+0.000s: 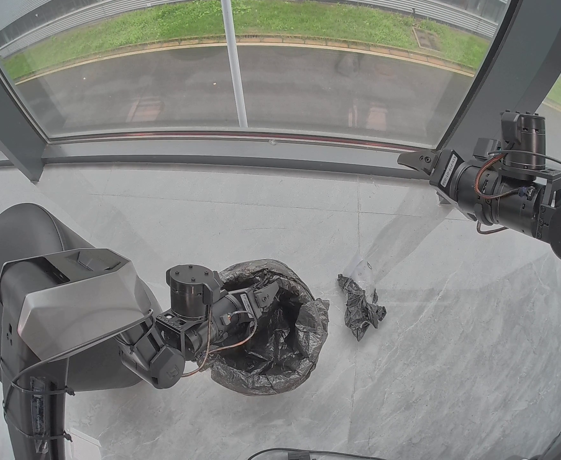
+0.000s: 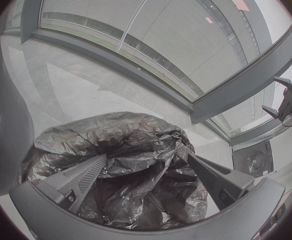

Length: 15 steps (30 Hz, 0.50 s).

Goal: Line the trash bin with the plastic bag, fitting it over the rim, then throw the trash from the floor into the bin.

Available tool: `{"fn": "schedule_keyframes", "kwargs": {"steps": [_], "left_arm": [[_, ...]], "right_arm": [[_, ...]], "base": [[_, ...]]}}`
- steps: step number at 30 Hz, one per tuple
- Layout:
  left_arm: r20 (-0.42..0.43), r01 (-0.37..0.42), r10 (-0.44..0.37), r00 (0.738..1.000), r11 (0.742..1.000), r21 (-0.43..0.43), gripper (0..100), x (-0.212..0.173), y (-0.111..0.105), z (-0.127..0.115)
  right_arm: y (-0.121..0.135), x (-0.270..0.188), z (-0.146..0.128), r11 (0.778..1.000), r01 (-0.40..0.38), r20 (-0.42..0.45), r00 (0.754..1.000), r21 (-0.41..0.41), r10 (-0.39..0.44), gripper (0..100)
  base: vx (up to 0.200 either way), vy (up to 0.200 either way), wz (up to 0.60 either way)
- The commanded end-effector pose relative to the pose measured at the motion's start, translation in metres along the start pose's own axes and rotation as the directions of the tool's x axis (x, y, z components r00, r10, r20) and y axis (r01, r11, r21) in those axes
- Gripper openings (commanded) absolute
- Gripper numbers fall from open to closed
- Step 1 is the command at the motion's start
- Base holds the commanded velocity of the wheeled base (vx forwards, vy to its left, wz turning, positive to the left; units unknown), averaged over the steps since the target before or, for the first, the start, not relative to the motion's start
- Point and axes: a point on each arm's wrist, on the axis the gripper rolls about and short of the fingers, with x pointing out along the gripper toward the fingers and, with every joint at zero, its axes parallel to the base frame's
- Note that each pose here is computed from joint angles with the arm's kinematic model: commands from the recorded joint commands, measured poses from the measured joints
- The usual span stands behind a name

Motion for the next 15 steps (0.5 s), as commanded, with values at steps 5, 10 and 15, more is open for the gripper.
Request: {"fn": "schedule_keyframes", "kwargs": {"steps": [5,10,15], "left_arm": [[-0.014,-0.033,0.033,0.999,0.999,0.001,100,0.0109,0.0078,-0.0127],[0.003,-0.055,0.055,0.998,0.998,0.001,100,0.0147,0.0093,-0.0128],[0.011,-0.074,0.074,0.997,0.997,0.004,100,0.0157,0.0094,-0.0133]], "right_arm": [[-0.0004,0.0010,-0.0007,1.000,0.002,-0.002,1.000,0.000,-0.002,100],[-0.0009,0.0014,-0.0014,1.000,0.004,-0.005,1.000,-0.002,-0.004,100],[-0.0009,0.0014,-0.0014,1.000,0.004,-0.005,1.000,-0.002,-0.004,100]], "base": [[0.000,0.000,0.00],[0.000,0.000,0.00],[0.000,0.000,0.00]]}}
